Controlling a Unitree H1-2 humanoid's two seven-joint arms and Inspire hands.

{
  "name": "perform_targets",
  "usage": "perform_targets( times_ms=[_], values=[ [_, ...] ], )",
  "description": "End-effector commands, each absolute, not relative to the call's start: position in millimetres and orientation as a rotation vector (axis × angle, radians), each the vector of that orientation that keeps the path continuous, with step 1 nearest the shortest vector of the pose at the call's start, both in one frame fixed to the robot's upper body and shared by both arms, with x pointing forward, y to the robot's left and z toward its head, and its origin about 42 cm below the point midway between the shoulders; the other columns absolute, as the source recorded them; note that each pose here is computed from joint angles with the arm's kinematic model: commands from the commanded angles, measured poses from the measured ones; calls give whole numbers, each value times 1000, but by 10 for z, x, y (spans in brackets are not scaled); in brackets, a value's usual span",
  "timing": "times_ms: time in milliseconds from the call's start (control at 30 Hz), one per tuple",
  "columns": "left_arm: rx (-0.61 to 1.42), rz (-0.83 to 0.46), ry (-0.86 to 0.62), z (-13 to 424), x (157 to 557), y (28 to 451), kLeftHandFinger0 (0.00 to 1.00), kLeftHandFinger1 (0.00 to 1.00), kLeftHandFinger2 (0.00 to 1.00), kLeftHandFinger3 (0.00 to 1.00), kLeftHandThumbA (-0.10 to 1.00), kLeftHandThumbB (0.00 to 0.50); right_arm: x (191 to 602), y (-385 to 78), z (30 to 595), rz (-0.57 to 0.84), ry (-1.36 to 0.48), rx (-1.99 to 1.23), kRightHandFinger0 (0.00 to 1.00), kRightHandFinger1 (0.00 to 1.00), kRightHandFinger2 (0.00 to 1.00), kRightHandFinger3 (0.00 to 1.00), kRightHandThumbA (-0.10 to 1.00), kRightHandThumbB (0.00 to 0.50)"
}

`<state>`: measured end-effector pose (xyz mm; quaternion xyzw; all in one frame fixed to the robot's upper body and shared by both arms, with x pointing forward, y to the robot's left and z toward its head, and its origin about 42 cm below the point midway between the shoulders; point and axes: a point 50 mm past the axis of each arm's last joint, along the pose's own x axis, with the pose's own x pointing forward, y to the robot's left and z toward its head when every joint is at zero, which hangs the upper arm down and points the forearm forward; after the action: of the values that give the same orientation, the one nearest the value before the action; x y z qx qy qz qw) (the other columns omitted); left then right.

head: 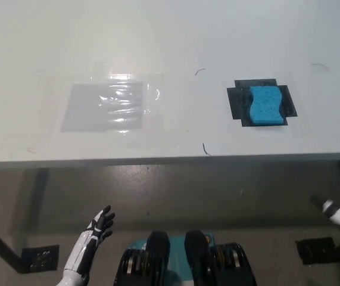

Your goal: A soft sponge is kept on the balc marked spot on the table infront of the robot and it uses its right hand fist to press down on it and drrags it across the table in a back and forth manner twice to clean it

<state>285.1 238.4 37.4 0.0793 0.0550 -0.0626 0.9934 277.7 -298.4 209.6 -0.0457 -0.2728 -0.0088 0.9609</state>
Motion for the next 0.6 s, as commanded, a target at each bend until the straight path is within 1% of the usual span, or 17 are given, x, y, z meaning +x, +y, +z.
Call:
perform_targets(
  times_ms=[0, 33, 67, 100, 133, 167, 200, 233, 267, 300, 333, 367, 400, 433, 467, 533, 567],
  values=[
    [196, -145, -11, 499, 2913, 2415, 1000, 1000, 1000, 1000, 1000, 30, 2726, -3036, 4097, 73, -1084, -24, 1000, 1000, 1000, 1000, 1000, 393],
    [196, -146, -13, 497, 2912, 2415, 1000, 1000, 1000, 1000, 1000, 33, 2769, -3021, 4217, 87, -1101, -11, 1000, 1000, 1000, 1000, 1000, 372],
    [193, -144, -13, 507, 2913, 2416, 1000, 1000, 1000, 1000, 1000, 43, 2883, -2974, 4437, 104, -1129, 37, 1000, 1000, 1000, 1000, 1000, 340],
    [191, -146, -14, 509, 2921, 2402, 1000, 1000, 1000, 1000, 1000, 43, 2884, -2978, 4468, 104, -1131, 40, 1000, 1000, 1000, 1000, 1000, 339],
    [182, -145, -11, 519, 2920, 2402, 1000, 1000, 1000, 1000, 1000, 41, 3008, -2906, 4656, 66, -1159, 113, 1000, 1000, 1000, 1000, 1000, 158],
    [180, -145, -11, 518, 2920, 2405, 1000, 1000, 1000, 1000, 1000, 41, 3086, -2860, 4772, 36, -1168, 169, 1000, 1000, 1000, 1000, 1000, 177],
    [190, -144, -13, 519, 2920, 2408, 1000, 1000, 1000, 1000, 1000, 37, 3154, -2832, 4850, -2, -1174, 209, 918, 1000, 1000, 1000, 1000, 143],
    [191, -147, -14, 519, 2911, 2413, 1000, 1000, 1000, 1000, 1000, 34, 3311, -2769, 5009, -43, -1179, 258, 364, 531, 543, 606, 971, 47],
    [190, -148, -13, 520, 2908, 2412, 1000, 1000, 1000, 1000, 1000, 35, 3369, -2750, 5059, -43, -1172, 275, 123, 260, 264, 353, 971, 49],
    [189, -149, -13, 524, 2907, 2410, 1000, 1000, 1000, 1000, 1000, 35, 3435, -2728, 5112, -38, -1162, 296, 26, 152, 169, 269, 989, 42],
    [189, -146, -14, 526, 2905, 2413, 1000, 1000, 1000, 1000, 1000, 33, 3572, -2680, 5212, -42, -1139, 295, 1, 6, 7, 11, 1000, 81],
    [190, -148, -18, 533, 2903, 2418, 1000, 1000, 1000, 1000, 1000, 31, 3680, -2627, 5305, -50, -1103, 280, 0, 0, 0, 0, 1000, 137],
    [190, -147, -14, 538, 2902, 2420, 1000, 1000, 1000, 1000, 1000, 38, 3820, -2590, 5369, 24, -1071, 297, 0, 0, 0, 0, 1000, 158],
    [191, -147, -16, 541, 2902, 2421, 1000, 1000, 1000, 1000, 1000, 39, 3882, -2577, 5396, 33, -1056, 304, 0, 0, 0, 0, 1000, 170],
    [196, -149, -19, 555, 2906, 2415, 1000, 1000, 1000, 1000, 1000, 41, 4092, -2517, 5484, 42, -1015, 289, 0, 0, 0, 0, 1000, 197],
    [196, -151, -21, 558, 2924, 2405, 1000, 1000, 1000, 1000, 1000, 43, 4355, -2431, 5601, 56, -984, 244, 0, 0, 0, 0, 1000, 200],
    [195, -150, -22, 559, 2925, 2403, 1000, 1000, 1000, 1000, 1000, 49, 4413, -2402, 5627, 57, -976, 240, 0, 0, 0, 0, 1000, 179]
  ],
)
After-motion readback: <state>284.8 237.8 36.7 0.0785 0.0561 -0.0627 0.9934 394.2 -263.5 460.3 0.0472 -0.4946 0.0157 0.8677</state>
